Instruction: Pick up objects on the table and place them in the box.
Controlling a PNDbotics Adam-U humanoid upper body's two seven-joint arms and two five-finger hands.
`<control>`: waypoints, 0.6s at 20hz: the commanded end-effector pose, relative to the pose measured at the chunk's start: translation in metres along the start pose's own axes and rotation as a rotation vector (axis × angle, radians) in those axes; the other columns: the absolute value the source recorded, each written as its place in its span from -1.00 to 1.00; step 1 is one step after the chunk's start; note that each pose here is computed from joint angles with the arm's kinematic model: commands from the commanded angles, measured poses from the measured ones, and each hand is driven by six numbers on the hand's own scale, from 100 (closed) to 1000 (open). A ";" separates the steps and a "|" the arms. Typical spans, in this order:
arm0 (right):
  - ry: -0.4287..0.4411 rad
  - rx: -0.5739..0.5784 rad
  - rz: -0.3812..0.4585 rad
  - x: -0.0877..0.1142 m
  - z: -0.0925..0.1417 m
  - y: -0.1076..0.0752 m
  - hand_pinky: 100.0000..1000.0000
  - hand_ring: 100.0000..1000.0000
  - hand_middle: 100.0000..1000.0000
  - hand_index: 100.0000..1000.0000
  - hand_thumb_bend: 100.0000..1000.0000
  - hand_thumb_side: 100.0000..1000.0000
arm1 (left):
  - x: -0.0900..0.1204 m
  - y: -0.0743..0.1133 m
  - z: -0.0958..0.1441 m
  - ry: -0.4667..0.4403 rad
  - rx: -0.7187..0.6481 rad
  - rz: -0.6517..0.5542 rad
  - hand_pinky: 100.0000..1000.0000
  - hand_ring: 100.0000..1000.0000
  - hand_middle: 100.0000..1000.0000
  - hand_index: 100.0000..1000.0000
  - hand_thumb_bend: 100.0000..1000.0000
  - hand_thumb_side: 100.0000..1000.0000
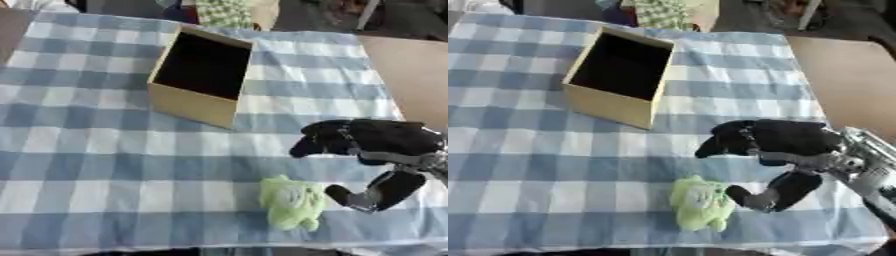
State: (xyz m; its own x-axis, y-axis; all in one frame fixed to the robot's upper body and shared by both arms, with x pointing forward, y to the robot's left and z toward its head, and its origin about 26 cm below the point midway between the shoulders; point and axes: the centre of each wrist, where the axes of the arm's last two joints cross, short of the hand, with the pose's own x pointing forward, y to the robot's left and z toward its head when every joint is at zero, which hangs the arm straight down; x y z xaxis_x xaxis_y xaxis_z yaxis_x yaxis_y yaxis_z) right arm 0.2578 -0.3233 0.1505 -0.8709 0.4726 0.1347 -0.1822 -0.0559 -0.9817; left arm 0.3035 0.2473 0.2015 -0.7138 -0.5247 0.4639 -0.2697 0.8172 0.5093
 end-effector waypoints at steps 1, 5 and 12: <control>0.008 0.018 0.045 0.003 -0.002 -0.005 0.91 0.70 0.69 0.96 -1.00 0.65 | 0.004 0.004 -0.003 -0.025 -0.005 -0.013 -0.44 -0.01 0.16 0.24 -1.00 0.61; 0.018 0.033 0.033 0.005 -0.006 0.001 0.92 0.71 0.69 0.96 -1.00 0.78 | 0.004 0.003 -0.002 -0.021 -0.011 -0.010 -0.44 -0.01 0.16 0.24 -1.00 0.62; 0.054 0.052 0.044 0.009 -0.010 0.011 0.91 0.71 0.68 0.93 -0.96 0.85 | 0.004 0.003 -0.002 -0.018 -0.017 -0.009 -0.44 -0.01 0.16 0.24 -1.00 0.61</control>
State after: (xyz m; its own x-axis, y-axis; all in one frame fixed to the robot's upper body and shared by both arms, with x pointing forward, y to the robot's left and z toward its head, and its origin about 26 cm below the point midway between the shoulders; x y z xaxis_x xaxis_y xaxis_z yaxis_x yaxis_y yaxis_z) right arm 0.2533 -0.3114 0.1337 -0.8498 0.5146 0.1142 -0.1920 -0.1004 -0.9762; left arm 0.3032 0.2476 0.2004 -0.7100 -0.5261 0.4682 -0.2610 0.8140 0.5188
